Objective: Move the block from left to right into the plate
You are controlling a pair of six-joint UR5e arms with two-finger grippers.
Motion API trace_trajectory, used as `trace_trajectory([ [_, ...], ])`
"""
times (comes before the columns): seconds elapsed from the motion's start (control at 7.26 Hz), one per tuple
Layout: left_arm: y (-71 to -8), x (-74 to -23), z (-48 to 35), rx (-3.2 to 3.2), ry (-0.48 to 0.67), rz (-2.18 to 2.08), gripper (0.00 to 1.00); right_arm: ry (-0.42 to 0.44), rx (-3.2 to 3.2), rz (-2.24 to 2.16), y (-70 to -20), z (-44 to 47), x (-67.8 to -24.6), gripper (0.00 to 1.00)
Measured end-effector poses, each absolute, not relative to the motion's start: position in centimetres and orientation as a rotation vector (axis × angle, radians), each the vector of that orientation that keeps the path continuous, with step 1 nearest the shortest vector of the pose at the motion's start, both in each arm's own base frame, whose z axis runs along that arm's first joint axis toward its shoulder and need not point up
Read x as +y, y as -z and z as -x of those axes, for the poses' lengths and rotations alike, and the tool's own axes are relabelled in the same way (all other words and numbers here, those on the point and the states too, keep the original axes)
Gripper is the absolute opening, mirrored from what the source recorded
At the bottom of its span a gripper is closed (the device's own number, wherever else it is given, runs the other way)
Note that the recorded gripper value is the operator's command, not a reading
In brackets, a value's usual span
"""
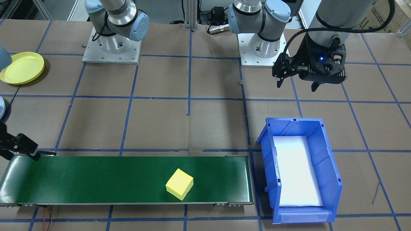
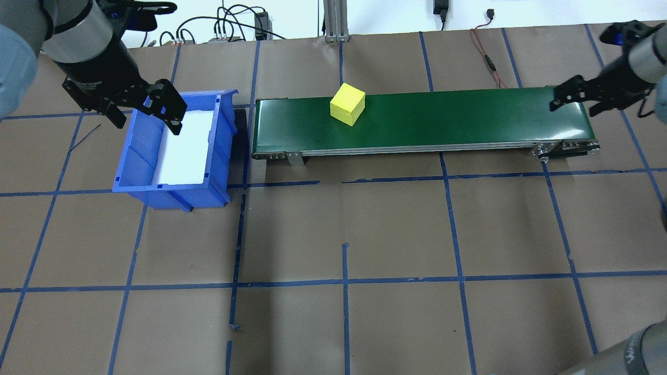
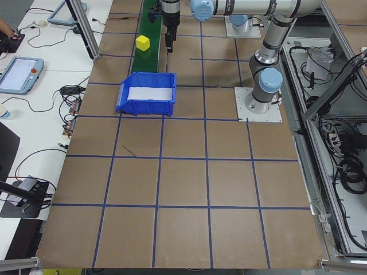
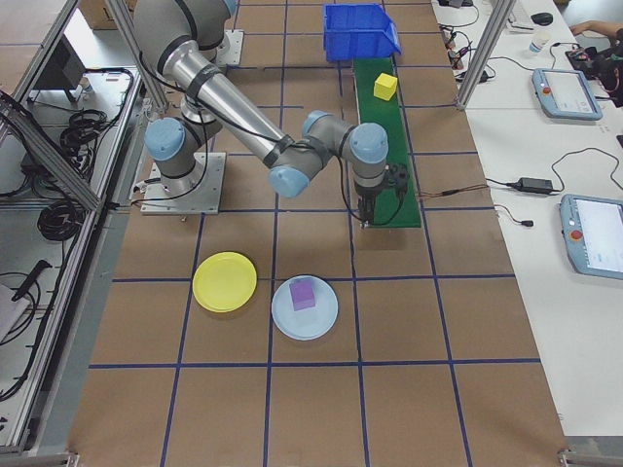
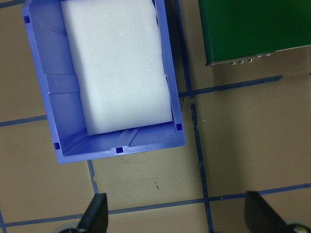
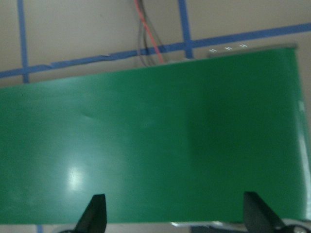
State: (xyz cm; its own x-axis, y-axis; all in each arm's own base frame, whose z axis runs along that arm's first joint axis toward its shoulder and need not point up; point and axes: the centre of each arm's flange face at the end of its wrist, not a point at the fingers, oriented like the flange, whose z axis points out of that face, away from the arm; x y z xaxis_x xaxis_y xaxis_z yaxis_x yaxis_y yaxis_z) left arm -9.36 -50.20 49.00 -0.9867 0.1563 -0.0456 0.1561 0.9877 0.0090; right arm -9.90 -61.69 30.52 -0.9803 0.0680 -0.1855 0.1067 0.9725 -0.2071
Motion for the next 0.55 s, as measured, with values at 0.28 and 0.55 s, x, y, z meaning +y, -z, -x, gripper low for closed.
trace_trajectory([
  [0.28,-48.9,-50.1,9.4,3.088,-0.009,-0.243,1.0,0.381,2.845,-0.156,-30.9,2.1,-64.8,1.0],
  [0.55,-48.8,-50.1,9.4,3.091,-0.01,-0.242,1.0,0.394,2.764,-0.169,-30.5,-0.3,-66.1,1.0],
])
